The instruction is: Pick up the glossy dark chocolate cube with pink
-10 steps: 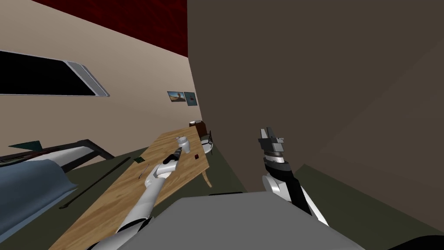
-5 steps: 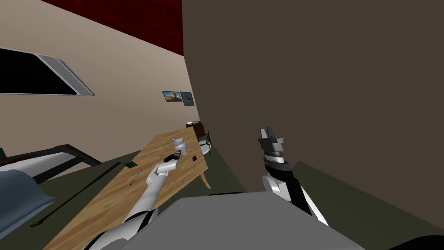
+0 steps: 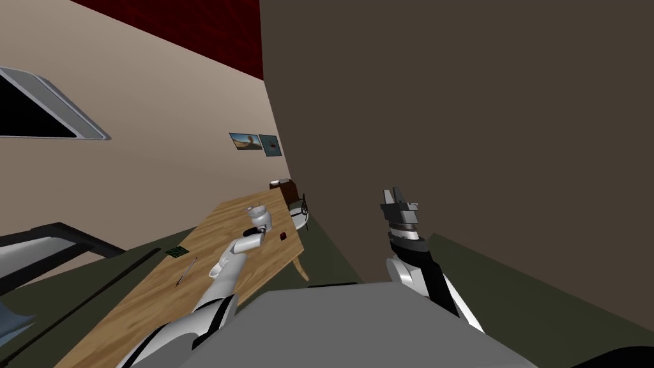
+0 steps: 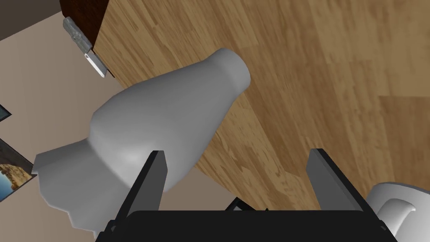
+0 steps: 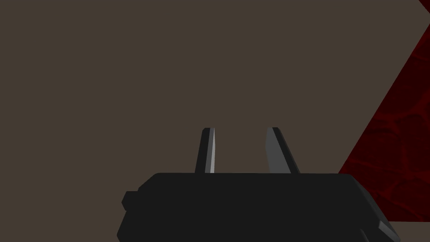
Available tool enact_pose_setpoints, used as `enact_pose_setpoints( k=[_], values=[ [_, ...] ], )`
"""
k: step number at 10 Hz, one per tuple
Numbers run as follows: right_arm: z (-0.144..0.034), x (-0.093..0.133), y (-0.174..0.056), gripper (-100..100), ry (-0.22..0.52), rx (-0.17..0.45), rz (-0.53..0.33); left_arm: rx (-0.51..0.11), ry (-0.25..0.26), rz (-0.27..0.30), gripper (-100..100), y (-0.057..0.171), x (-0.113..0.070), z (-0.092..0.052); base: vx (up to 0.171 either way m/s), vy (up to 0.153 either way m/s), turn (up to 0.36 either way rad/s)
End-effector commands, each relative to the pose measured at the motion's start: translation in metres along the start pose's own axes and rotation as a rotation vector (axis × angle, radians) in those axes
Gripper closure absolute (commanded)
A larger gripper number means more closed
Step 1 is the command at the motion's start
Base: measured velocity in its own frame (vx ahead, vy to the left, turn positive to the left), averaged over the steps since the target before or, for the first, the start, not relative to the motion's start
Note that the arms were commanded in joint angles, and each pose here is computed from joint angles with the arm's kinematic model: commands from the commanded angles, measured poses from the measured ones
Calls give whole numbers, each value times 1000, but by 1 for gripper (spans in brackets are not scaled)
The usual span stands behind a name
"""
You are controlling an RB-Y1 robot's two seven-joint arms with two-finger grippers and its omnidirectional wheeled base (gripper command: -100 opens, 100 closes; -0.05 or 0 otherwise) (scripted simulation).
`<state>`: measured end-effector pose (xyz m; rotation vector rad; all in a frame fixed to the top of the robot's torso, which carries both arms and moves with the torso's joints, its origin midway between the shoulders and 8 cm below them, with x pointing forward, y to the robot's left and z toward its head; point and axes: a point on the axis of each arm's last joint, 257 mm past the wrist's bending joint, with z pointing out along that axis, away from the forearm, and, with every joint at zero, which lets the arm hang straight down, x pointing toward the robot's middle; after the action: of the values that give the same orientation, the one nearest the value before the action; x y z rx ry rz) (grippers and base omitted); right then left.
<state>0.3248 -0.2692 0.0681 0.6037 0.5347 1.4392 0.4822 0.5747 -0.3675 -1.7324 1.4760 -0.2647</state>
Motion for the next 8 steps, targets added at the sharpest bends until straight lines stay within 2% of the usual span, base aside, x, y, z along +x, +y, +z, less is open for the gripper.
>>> enact_pose_setpoints(
  k=[1,2,3,4,5,6,7,8],
  values=[
    [0,0,0,0,0,0,0,-59,13,-27,-100,10,2,4,15,13,-108],
    [0,0,0,0,0,0,0,-77,14,-28,-100,19,3,6,13,14,-69],
    [0,0,0,0,0,0,0,-132,27,-50,-100,31,7,9,13,16,-92],
    [0,0,0,0,0,0,0,-162,39,-70,-100,33,12,10,19,19,-167],
    [0,0,0,0,0,0,0,-188,42,-71,-100,44,13,11,17,20,-55],
    [0,0,0,0,0,0,0,-240,57,-91,-100,56,20,11,22,17,-66],
    [0,0,0,0,0,0,0,-240,57,-91,-100,56,20,11,17,16,-48],
    [0,0,0,0,0,0,0,-286,73,-109,-100,67,27,11,22,14,-77]
  ],
)
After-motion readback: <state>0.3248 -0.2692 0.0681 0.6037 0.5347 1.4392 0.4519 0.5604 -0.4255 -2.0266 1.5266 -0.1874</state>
